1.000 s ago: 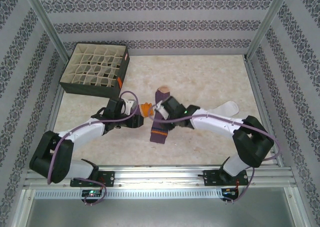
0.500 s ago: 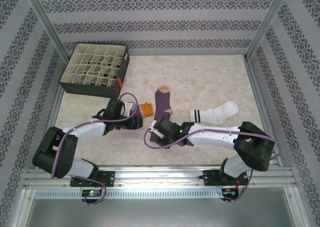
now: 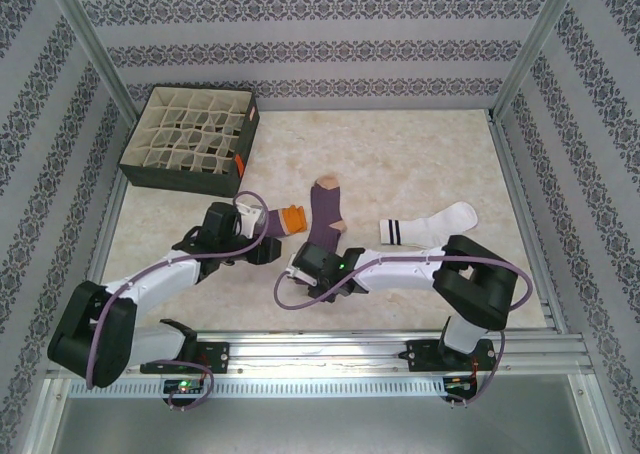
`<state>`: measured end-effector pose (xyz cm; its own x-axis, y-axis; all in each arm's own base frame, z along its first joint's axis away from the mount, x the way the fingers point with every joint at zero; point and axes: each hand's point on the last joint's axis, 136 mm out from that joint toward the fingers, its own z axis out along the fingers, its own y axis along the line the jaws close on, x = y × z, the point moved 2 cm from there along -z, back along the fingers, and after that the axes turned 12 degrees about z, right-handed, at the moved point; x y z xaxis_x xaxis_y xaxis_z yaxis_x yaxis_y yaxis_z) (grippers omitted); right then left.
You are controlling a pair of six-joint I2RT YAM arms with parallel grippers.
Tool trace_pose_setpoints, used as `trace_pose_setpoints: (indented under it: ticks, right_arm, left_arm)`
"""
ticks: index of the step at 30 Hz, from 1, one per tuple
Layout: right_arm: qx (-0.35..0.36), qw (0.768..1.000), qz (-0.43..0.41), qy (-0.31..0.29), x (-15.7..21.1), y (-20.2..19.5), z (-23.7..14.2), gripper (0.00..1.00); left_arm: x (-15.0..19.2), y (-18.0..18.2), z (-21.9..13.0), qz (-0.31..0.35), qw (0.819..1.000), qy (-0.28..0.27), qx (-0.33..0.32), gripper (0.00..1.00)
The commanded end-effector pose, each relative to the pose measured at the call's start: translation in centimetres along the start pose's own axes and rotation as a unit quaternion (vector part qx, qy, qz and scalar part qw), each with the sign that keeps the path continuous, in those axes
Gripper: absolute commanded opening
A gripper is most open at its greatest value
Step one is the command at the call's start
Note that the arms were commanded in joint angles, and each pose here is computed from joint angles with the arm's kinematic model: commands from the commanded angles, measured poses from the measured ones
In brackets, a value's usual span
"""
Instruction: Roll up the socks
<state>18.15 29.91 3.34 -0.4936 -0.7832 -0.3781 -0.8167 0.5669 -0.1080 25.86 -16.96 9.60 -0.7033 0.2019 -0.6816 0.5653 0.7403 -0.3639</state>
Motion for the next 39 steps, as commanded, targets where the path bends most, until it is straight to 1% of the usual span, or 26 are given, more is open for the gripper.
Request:
trace_pose_setpoints:
  ticks: [1, 5, 8, 10, 13, 14, 16, 17, 18, 19, 20, 22, 24, 26, 27, 29, 35, 39]
  right_arm:
    - [0.011, 1.000, -0.012, 0.006, -0.1, -0.4, 0.8, 0.09]
    - [-0.028, 1.000, 0.005, -0.004, -0.5, -0.3, -0.4, 0.02]
    - [-0.092, 0.994, 0.052, -0.004, -0.8, -0.7, -1.6, 0.00]
    - [-0.146, 0.985, 0.091, -0.001, -1.2, -1.0, -2.3, 0.00]
    - [-0.218, 0.965, 0.148, 0.013, -1.6, -1.6, -3.2, 0.00]
    - [-0.237, 0.958, 0.160, 0.015, -1.7, -1.7, -3.4, 0.00]
    - [-0.274, 0.944, 0.185, 0.017, -1.9, -1.9, -3.8, 0.00]
    - [-0.294, 0.935, 0.198, 0.019, -1.9, -2.0, -4.0, 0.00]
    - [-0.312, 0.926, 0.212, 0.020, -2.0, -2.2, -4.2, 0.00]
    - [-0.326, 0.918, 0.223, 0.022, -2.0, -2.5, -4.3, 0.00]
    - [-0.341, 0.910, 0.236, 0.024, -2.0, -2.7, -4.4, 0.00]
    - [-0.363, 0.896, 0.256, 0.029, -1.9, -3.3, -4.5, 0.00]
    - [-0.375, 0.886, 0.270, 0.033, -1.6, -3.8, -4.6, 0.00]
    - [-0.386, 0.878, 0.280, 0.032, -1.6, -4.0, -4.7, 0.00]
    - [-0.387, 0.877, 0.284, 0.032, -1.7, -4.2, -4.7, 0.00]
    - [-0.389, 0.875, 0.287, 0.033, -1.7, -4.3, -4.6, 0.00]
    - [-0.392, 0.871, 0.293, 0.043, -1.5, -4.2, -4.1, 0.00]
    - [-0.398, 0.868, 0.295, 0.046, -1.6, -4.2, -4.0, 0.00]
  left_arm:
    - [-0.3, 0.2, -0.7, 0.045, 0.999, -0.027, -0.009, 0.52]
    - [-1.0, -0.4, -1.5, 0.094, 0.992, -0.086, -0.004, 0.52]
    - [-1.2, -1.2, -1.9, 0.144, 0.982, -0.122, 0.001, 0.50]
    - [-1.5, -1.8, -2.1, 0.169, 0.976, -0.140, 0.004, 0.50]
    - [-1.6, -3.5, -2.2, 0.218, 0.962, -0.163, 0.031, 0.50]
    - [-1.6, -4.4, -2.1, 0.242, 0.954, -0.170, 0.044, 0.50]
    - [-1.0, -6.4, -1.7, 0.309, 0.933, -0.172, 0.065, 0.53]
    - [-0.4, -7.5, -1.3, 0.352, 0.919, -0.165, 0.073, 0.54]
    - [0.2, -8.5, -0.9, 0.398, 0.900, -0.156, 0.085, 0.54]
    - [0.8, -9.2, -0.6, 0.428, 0.887, -0.148, 0.096, 0.55]
    - [1.0, -9.4, -0.2, 0.446, 0.879, -0.142, 0.096, 0.57]
    - [0.9, -9.4, 0.4, 0.454, 0.875, -0.141, 0.092, 0.57]
    - [0.8, -9.4, 1.1, 0.465, 0.869, -0.138, 0.095, 0.58]
    - [0.9, -9.3, 2.1, 0.471, 0.868, -0.125, 0.100, 0.59]
    - [1.0, -9.2, 2.7, 0.473, 0.867, -0.117, 0.105, 0.62]
    - [0.9, -9.2, 3.5, 0.475, 0.866, -0.112, 0.108, 0.63]
    - [-0.2, -8.6, 5.0, 0.473, 0.867, -0.131, 0.089, 0.65]
    - [0.0, -8.6, 5.9, 0.485, 0.862, -0.111, 0.100, 0.69]
